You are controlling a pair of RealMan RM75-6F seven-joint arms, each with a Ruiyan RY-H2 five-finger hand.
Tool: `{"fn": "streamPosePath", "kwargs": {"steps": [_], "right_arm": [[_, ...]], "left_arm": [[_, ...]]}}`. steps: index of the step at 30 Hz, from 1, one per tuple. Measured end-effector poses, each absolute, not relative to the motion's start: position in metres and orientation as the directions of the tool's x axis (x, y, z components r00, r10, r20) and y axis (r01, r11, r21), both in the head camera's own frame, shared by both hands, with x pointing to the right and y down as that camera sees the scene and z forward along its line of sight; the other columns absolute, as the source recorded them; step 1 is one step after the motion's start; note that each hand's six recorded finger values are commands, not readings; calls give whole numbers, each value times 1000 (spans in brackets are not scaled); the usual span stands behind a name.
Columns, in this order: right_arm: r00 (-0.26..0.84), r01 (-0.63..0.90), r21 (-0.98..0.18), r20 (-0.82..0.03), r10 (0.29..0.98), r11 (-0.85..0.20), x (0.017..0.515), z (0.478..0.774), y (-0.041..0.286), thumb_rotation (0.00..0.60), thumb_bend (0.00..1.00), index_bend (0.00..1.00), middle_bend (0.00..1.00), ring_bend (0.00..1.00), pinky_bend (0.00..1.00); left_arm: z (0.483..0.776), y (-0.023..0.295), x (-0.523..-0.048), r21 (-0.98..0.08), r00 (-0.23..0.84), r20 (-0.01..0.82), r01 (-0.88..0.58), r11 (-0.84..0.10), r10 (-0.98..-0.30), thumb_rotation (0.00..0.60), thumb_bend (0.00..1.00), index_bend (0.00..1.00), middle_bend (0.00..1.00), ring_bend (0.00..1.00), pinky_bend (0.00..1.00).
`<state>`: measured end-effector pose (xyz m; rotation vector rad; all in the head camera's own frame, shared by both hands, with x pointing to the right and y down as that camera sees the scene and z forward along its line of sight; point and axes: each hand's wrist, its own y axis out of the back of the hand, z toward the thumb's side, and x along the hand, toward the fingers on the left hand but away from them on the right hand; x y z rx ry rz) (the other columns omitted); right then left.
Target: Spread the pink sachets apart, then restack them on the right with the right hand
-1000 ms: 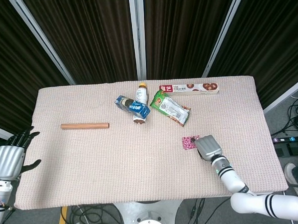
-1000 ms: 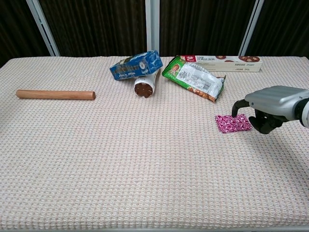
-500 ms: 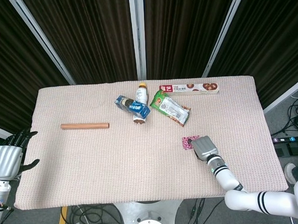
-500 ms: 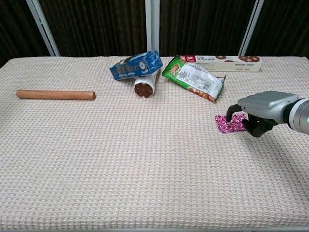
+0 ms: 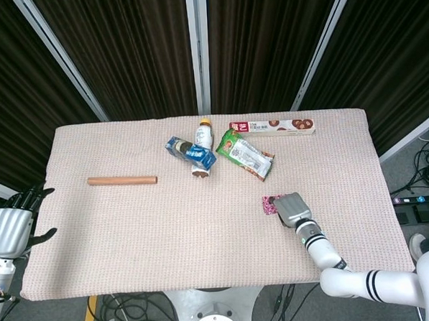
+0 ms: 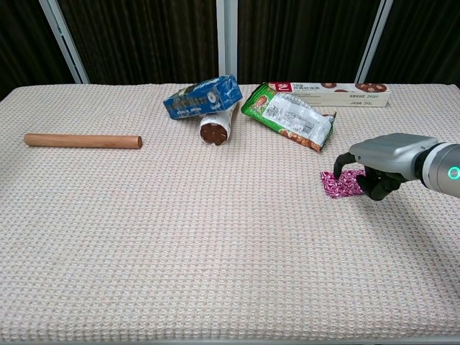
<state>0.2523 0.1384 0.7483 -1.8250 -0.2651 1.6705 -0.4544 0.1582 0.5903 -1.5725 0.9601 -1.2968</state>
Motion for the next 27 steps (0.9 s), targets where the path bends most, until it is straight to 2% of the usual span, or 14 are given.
{"fn": "streamPosePath", "kwargs": {"steps": [21, 27], "right_arm": [[113, -285, -545, -836, 537, -789, 272, 754, 135, 600, 710, 239, 1000, 1000, 949], [129, -272, -560, -827, 547, -783, 269, 751, 133, 600, 711, 240, 1000, 1000, 949]], "left_arm": [[594, 159, -453, -937, 163, 338, -28, -347, -927, 600, 94, 250, 220, 188, 290], [595, 159, -451, -937, 165, 339, -26, -348, -926, 600, 93, 250, 220, 188, 290]]}}
